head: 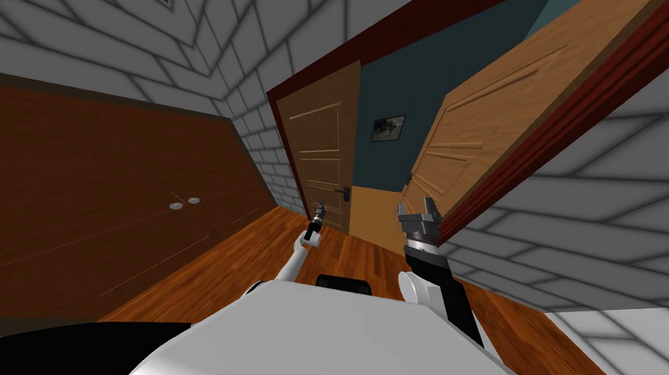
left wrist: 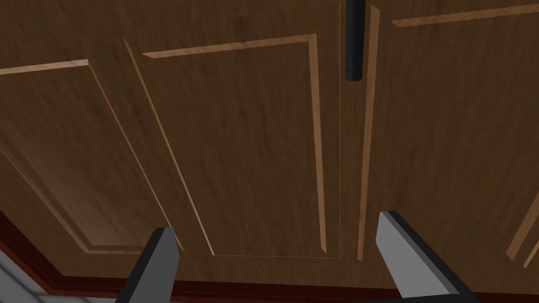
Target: Push the door open
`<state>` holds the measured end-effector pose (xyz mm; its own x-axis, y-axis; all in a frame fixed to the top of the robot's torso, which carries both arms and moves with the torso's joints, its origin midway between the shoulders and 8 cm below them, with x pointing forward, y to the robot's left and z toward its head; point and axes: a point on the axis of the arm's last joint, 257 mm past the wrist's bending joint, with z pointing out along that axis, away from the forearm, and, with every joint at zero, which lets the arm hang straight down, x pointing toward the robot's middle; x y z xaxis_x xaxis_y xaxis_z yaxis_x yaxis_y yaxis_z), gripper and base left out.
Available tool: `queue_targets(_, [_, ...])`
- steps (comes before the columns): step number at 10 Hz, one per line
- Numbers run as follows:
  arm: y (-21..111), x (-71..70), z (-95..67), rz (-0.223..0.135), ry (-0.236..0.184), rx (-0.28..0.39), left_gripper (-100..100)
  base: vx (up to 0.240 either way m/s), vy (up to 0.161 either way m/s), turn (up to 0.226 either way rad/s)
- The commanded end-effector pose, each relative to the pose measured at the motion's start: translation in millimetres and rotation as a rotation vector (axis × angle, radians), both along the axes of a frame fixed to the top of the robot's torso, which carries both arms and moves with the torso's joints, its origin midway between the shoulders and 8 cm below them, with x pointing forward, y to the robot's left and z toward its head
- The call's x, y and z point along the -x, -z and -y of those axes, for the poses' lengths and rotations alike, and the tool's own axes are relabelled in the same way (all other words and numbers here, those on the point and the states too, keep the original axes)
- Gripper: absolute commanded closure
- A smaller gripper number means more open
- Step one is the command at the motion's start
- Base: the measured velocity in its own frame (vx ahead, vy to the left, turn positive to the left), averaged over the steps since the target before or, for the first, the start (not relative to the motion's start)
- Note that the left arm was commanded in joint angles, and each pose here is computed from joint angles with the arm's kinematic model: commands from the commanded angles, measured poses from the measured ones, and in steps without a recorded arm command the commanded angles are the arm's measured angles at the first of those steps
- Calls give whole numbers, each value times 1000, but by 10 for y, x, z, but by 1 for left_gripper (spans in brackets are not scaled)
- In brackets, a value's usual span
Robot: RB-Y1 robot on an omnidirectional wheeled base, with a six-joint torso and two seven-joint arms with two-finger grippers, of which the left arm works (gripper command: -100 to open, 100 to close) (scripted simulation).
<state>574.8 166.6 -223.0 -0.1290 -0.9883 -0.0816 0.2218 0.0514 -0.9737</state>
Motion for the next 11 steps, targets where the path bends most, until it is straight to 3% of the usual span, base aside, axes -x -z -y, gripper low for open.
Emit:
queue_targets(1, [76, -37, 76, -23, 13, 4, -100, 101, 15, -22])
queue_targets(8, [410, -217, 497, -125, 74, 19, -100, 96, 12, -20])
queue_targets(11, [475, -242, 598, -147, 88, 22, -100, 77, 12, -11])
